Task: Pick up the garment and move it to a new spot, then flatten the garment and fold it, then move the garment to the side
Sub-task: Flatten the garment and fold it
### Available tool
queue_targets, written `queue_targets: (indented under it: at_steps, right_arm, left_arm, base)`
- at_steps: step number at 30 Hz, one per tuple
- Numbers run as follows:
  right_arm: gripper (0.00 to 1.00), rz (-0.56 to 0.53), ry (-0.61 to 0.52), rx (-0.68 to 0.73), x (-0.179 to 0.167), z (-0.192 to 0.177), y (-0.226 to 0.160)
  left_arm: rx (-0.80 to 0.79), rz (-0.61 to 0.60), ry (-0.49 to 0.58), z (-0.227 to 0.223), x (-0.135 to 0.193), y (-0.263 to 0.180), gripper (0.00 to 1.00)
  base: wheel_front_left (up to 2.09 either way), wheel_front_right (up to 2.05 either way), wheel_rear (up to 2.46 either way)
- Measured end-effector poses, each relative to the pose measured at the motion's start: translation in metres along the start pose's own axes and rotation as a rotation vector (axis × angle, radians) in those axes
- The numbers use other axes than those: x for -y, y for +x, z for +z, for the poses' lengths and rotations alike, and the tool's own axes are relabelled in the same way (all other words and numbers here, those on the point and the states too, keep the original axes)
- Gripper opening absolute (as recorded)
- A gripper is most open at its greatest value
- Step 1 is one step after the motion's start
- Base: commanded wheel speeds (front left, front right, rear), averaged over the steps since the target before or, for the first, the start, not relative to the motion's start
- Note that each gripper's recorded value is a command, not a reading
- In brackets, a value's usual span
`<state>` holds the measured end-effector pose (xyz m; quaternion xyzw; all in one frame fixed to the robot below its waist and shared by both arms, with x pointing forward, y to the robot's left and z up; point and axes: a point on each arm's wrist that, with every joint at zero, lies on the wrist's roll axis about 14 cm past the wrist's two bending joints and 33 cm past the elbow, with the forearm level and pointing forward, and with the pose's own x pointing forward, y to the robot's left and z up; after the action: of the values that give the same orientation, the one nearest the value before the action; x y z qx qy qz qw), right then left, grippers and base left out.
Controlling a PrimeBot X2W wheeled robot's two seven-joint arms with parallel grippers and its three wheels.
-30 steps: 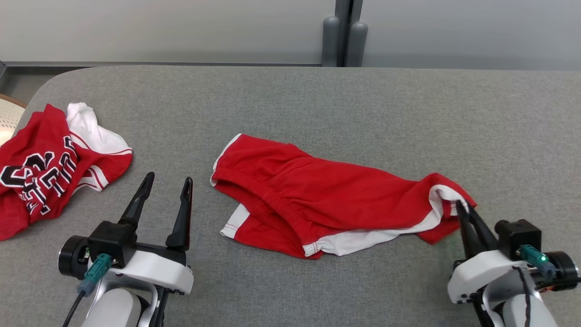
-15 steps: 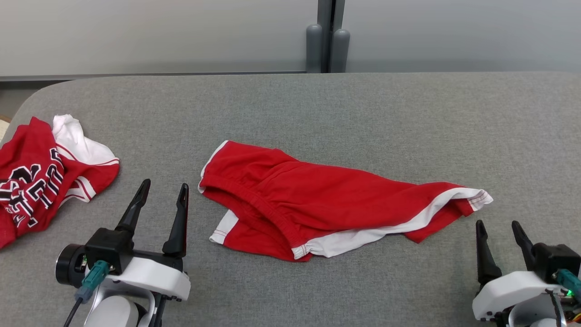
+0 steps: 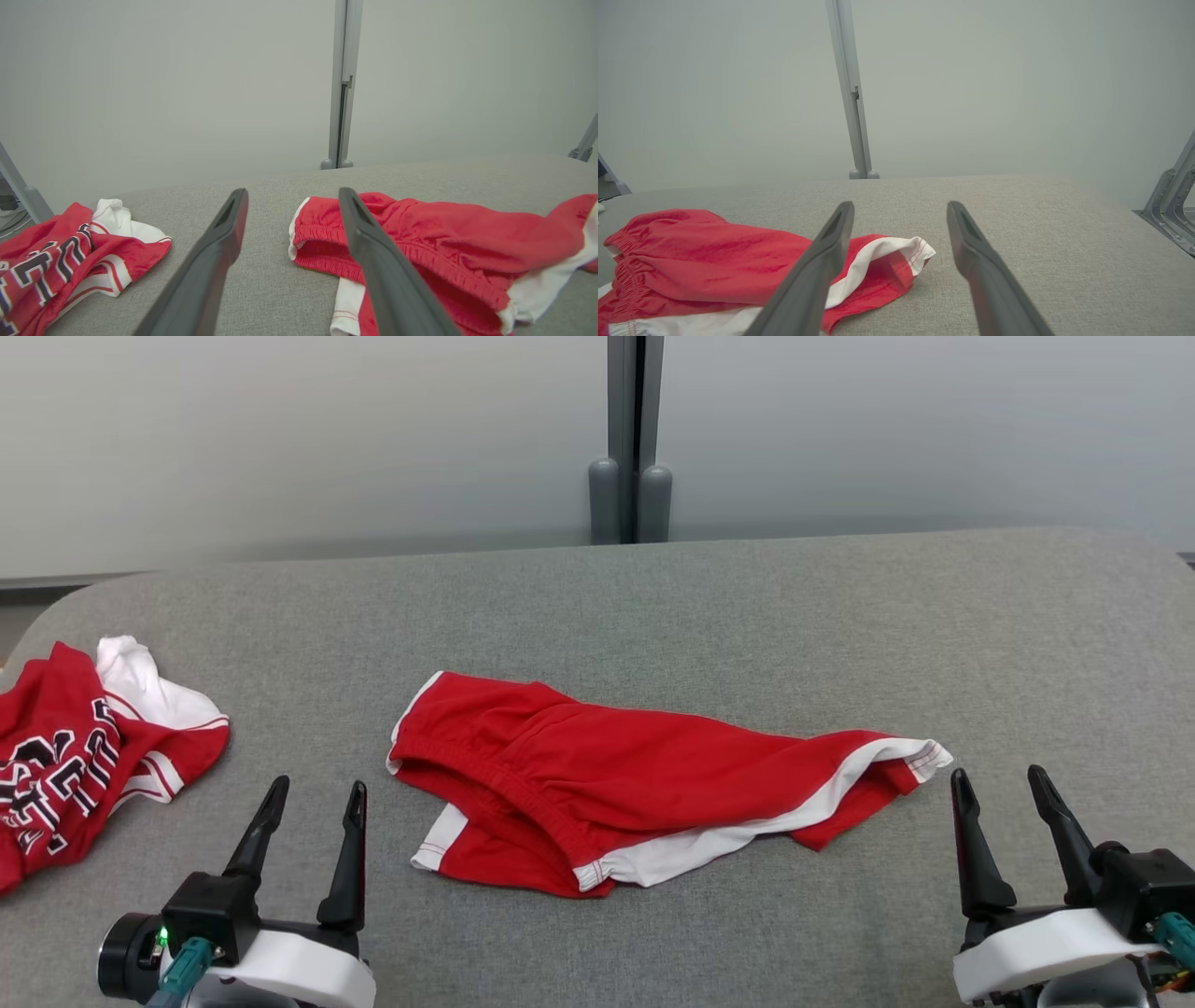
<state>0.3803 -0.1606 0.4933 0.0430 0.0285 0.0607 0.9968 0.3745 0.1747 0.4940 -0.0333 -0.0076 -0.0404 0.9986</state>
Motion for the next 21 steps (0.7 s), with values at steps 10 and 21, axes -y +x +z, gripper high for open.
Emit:
queue_targets:
  at_steps: [10, 21]
  right_arm:
    - [1.0, 0.009, 0.003, 0.002, -0.005, 0.009, -0.016]
    - [1.0, 0.03, 0.011, -0.033, -0.012, 0.0, -0.012]
  left_arm:
    - [-0.014, -0.038, 0.002, 0.001, 0.013, -0.012, 1.0]
    - [-0.152, -0.259, -0.047, -0.025, 0.087, -0.009, 1.0]
  base:
    - [0.0, 0.0, 0.0]
    - [0.0, 0.0, 0.0]
